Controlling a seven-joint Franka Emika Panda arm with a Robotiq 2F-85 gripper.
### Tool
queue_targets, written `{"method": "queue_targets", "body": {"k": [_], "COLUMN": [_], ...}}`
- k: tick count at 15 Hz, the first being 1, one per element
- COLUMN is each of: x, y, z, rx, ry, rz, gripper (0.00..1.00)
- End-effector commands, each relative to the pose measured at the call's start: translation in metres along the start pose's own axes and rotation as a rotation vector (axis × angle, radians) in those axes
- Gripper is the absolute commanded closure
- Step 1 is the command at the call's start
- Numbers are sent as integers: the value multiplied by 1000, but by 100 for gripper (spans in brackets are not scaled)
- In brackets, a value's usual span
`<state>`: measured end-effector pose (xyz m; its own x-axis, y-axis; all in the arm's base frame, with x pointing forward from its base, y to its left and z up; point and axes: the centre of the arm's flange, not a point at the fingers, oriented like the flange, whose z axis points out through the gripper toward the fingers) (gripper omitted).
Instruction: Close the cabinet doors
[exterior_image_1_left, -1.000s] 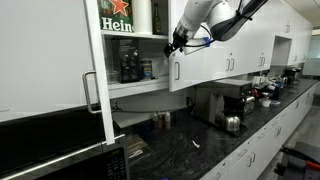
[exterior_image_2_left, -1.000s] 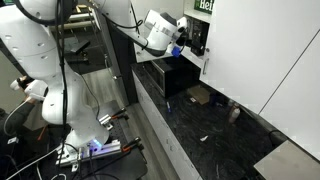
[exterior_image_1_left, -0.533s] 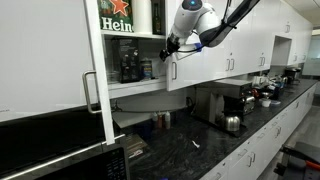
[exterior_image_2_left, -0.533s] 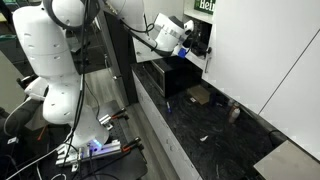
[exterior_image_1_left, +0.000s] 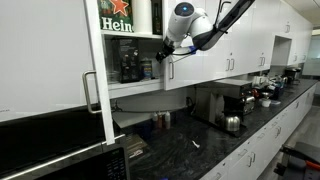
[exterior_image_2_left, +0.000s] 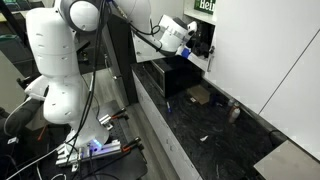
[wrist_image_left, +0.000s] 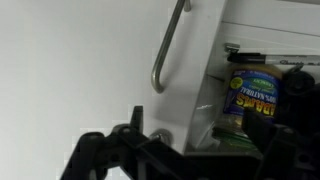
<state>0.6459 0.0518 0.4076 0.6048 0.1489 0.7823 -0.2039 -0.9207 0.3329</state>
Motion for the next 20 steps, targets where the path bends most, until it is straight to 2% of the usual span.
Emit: {"method": "queue_targets", "body": {"k": [1, 9, 11, 14, 15, 20], "x": [7, 12, 11, 9, -12, -41], "y": [-4, -3, -2, -3, -6, 11], "z": [10, 11, 11, 13, -17, -92], "rx": [-22, -60, -66, -31, -8, 148], "ry": [18, 24, -4, -67, -96, -310], "rz": [-36, -77, -103, -169, -195, -222], "gripper": [0, 0, 0, 0, 0, 0]}}
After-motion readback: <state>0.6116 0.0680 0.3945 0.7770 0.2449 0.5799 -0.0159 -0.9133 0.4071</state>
